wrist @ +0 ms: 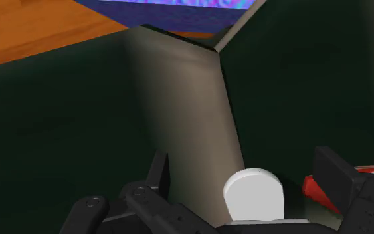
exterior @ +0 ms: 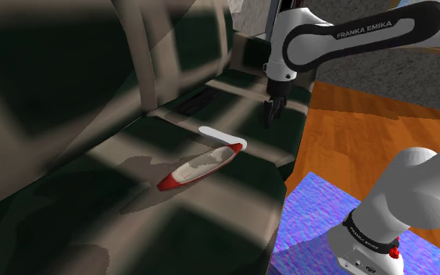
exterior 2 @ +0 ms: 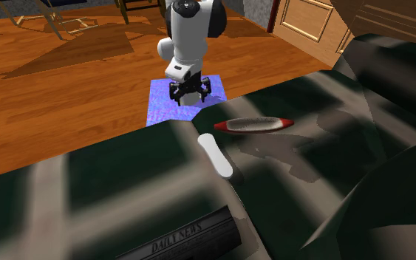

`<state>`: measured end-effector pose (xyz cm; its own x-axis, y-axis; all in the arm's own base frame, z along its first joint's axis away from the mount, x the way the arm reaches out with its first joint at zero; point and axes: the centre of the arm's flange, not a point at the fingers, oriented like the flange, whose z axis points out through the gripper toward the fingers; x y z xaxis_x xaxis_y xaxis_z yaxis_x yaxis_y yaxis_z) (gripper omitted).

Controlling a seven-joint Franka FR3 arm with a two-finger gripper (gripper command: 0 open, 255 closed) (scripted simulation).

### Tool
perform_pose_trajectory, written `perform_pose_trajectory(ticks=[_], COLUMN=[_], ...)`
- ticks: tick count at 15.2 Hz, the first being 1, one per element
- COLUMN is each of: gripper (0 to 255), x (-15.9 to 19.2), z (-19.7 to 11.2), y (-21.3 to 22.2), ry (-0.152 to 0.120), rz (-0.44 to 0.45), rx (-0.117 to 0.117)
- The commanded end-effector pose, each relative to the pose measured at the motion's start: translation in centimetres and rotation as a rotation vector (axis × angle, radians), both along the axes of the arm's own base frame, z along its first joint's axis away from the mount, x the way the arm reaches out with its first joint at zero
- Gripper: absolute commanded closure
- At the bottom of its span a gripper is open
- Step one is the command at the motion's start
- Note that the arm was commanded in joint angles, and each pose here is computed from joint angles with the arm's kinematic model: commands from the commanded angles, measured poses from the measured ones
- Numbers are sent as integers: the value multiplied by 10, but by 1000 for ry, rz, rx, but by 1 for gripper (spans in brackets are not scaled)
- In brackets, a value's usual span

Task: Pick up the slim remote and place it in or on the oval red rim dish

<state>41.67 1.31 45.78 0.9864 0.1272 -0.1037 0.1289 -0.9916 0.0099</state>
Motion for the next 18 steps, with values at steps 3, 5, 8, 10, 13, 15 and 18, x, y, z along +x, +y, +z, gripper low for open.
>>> perform_pose_trajectory(ticks=[3,5,8,10,13,15,18], gripper=[0,0,0,0,0,0,0], x=[41,61,90,110,139,148,148], z=[-27,-39,-56,-67,-83,-93,-109], y=[16,25,40,50,66,71,71], ry=[-28,-41,-60,-73,-92,-98,-98], rz=[43,64,96,117,148,158,158], rx=[4,5,7,9,11,12,12])
